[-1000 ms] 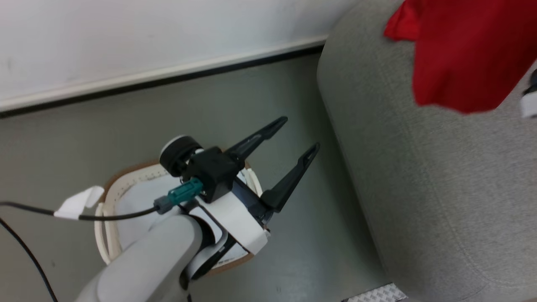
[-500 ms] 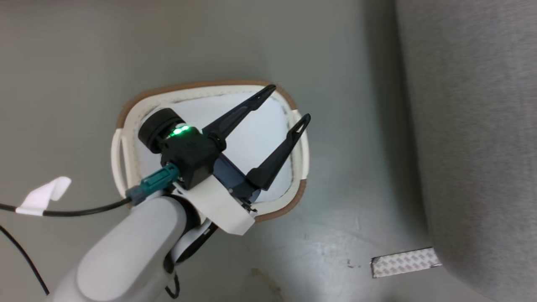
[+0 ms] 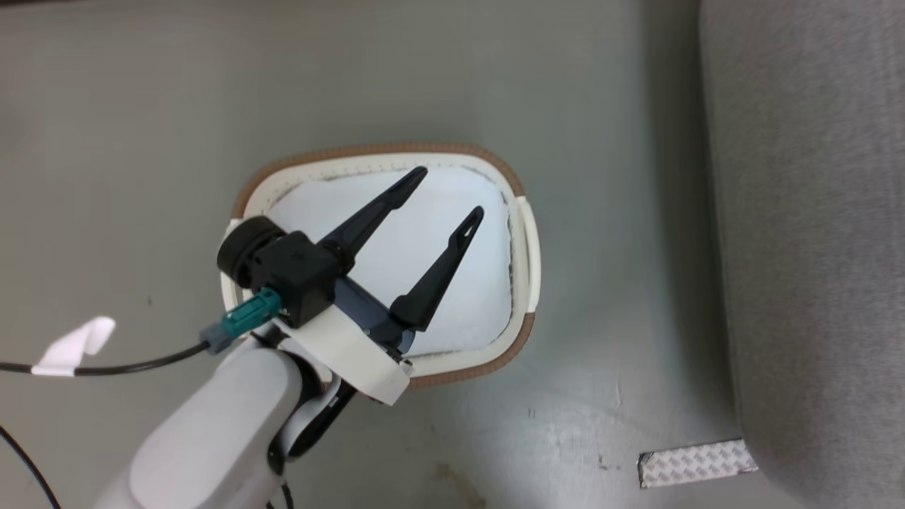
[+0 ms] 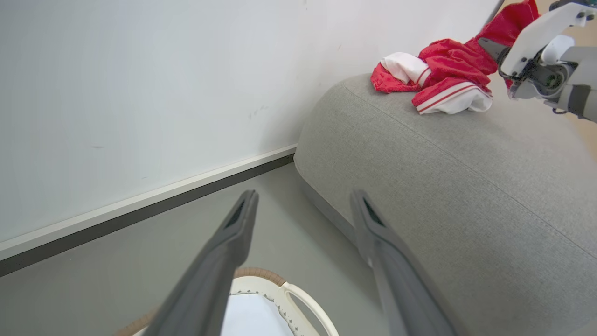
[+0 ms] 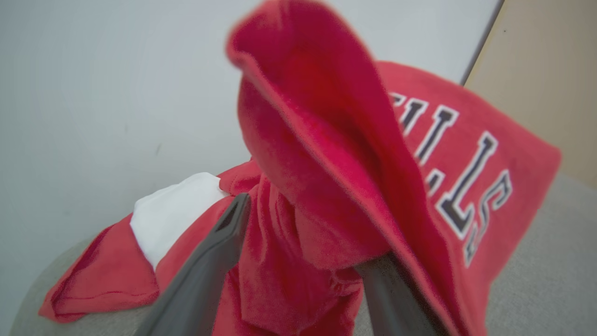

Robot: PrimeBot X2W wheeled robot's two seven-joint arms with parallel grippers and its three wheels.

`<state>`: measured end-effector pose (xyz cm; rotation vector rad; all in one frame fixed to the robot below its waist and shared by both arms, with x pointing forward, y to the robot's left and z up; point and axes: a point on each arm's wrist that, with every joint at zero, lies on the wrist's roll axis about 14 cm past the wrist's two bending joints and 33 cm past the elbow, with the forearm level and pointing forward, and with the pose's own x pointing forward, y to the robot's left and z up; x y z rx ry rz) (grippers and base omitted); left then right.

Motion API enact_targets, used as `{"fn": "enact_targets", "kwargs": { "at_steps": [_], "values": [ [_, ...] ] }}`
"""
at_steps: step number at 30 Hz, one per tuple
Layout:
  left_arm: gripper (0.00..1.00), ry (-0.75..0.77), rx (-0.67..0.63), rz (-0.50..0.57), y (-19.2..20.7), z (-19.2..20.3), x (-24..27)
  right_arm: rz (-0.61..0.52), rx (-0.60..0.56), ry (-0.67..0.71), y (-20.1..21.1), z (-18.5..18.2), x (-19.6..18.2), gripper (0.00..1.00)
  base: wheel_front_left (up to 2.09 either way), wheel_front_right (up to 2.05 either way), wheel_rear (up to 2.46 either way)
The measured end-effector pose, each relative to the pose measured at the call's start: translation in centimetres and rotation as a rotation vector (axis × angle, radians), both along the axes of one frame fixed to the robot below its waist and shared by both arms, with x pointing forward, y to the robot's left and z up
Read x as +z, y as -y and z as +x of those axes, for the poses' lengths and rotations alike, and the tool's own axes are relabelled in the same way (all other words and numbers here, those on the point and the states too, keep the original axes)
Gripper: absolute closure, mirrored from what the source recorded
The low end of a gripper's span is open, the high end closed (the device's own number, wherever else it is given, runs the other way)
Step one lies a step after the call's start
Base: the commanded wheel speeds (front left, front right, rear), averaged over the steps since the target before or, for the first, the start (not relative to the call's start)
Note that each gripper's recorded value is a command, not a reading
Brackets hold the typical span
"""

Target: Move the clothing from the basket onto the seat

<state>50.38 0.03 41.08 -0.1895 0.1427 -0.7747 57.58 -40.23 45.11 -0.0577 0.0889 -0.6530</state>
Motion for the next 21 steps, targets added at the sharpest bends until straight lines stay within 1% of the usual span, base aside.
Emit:
{"fn": "enact_targets", "kwargs": {
  "at_steps": [2,5,11,13,17,21],
  "values": [
    [0.00,0.003,0.012,-0.010,0.0,-0.3,0.7,-0.011,0.049,-0.025,-1.1,-0.3,0.1,0.00,0.00,0.00,0.00],
    [0.00,0.011,0.026,-0.024,0.1,-1.0,2.0,0.002,0.106,-0.044,-2.6,-1.8,-0.2,0.00,0.00,0.00,0.00],
    [0.00,0.023,0.082,-0.043,-0.5,-2.8,4.5,0.013,0.206,-0.034,-5.1,-6.1,0.6,0.00,0.00,0.00,0.00],
    [0.00,0.006,0.113,-0.051,-0.9,-3.9,5.0,0.035,0.224,-0.020,-5.8,-8.0,0.8,0.00,0.00,0.00,0.00],
    [0.00,0.001,0.172,-0.051,-1.9,-6.1,6.0,0.037,0.268,0.009,-7.1,-11.3,1.9,0.00,0.00,0.00,0.00],
    [0.00,-0.003,0.270,-0.032,-4.2,-8.0,6.5,0.040,0.336,0.041,-9.3,-13.9,2.8,0.00,0.00,0.00,0.00]
  ]
}}
